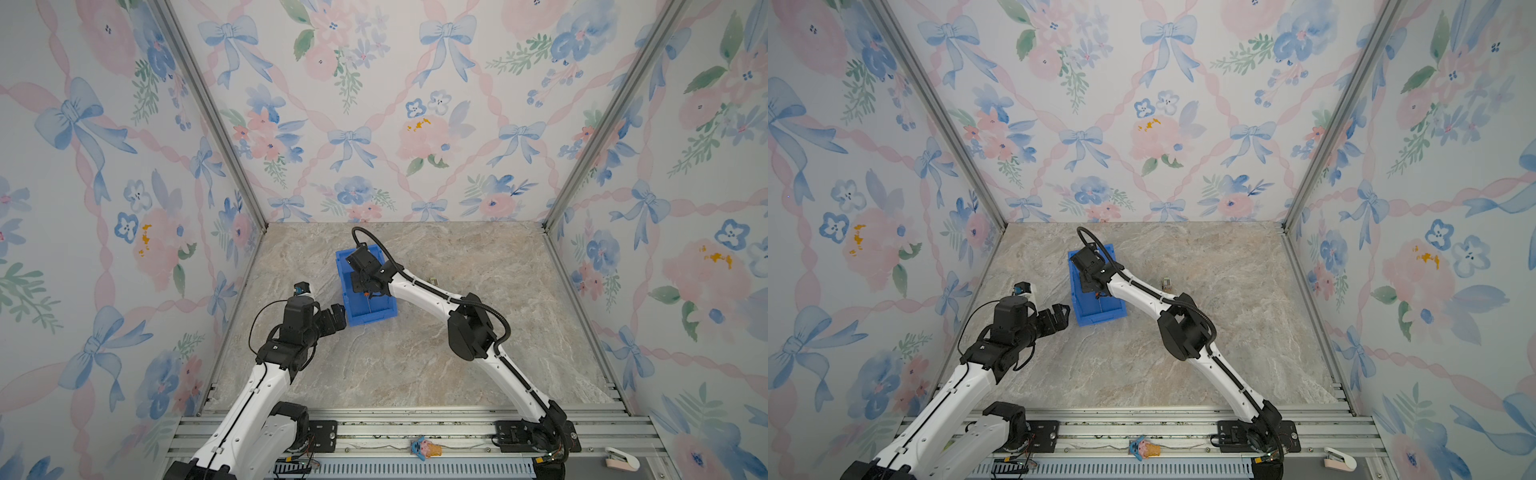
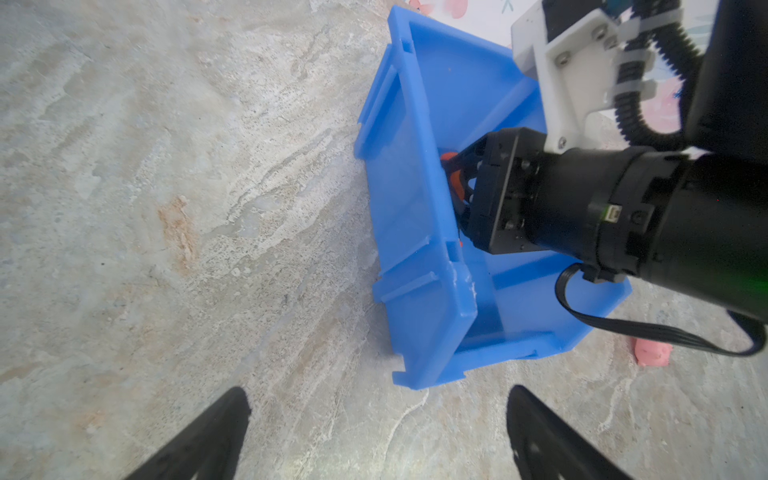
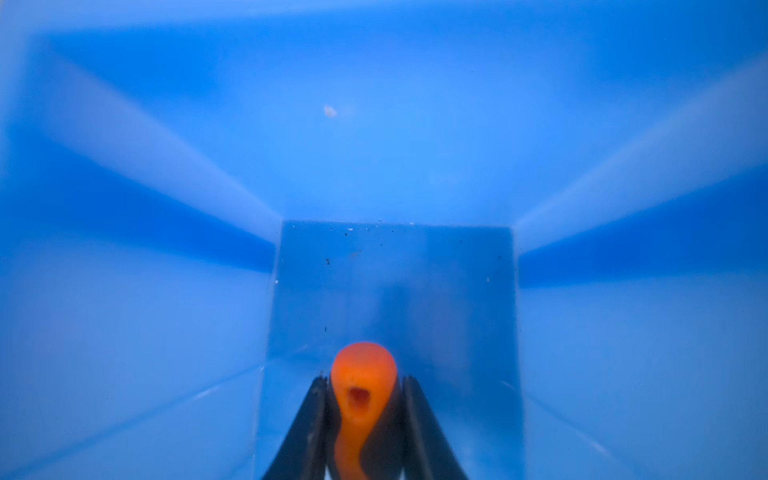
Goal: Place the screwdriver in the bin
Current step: 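Lower the screwdriver into the blue bin and open the right gripper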
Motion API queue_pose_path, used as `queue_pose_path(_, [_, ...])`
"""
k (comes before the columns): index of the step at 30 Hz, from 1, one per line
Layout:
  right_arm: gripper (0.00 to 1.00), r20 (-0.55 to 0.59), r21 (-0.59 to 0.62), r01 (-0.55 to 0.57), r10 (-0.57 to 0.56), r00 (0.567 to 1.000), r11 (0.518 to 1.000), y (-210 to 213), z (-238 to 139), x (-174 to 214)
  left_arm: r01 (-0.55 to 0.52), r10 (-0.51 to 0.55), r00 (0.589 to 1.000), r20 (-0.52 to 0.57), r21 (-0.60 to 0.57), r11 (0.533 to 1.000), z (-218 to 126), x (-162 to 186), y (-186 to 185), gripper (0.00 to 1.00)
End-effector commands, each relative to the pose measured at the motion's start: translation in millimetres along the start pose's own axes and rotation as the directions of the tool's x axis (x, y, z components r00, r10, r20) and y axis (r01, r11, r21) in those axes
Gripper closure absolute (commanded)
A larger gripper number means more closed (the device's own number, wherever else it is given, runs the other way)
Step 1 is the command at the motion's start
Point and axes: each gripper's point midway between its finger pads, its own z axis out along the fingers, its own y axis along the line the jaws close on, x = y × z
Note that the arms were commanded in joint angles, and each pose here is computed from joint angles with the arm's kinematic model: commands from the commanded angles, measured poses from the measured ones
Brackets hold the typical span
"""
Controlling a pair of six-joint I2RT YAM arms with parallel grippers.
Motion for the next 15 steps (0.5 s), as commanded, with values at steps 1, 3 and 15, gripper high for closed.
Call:
queue_pose_path(1, [0.8, 0.021, 0.0, -0.004, 0.004, 1.0, 1.0, 8.6, 1.2, -1.0, -0.009, 0.009, 1.0, -0.007, -0.001, 1.0, 3.4, 3.4, 2.9, 0.03])
queue_pose_path(3, [0.77, 0.022, 0.0, -0.004, 0.004, 1.0, 1.0, 9.5, 0.9, -1.1, -0.008, 0.008, 1.0, -0.008, 0.0, 1.0, 3.5, 3.3, 2.6, 0.02])
queue_pose_path(15, [0.7, 0.029, 0.012, -0.002, 0.001, 1.0, 1.0, 9.7, 2.5, 0.3, -0.008, 0.008, 1.0, -0.009, 0.004, 1.0, 3.8, 3.3, 2.7, 0.03])
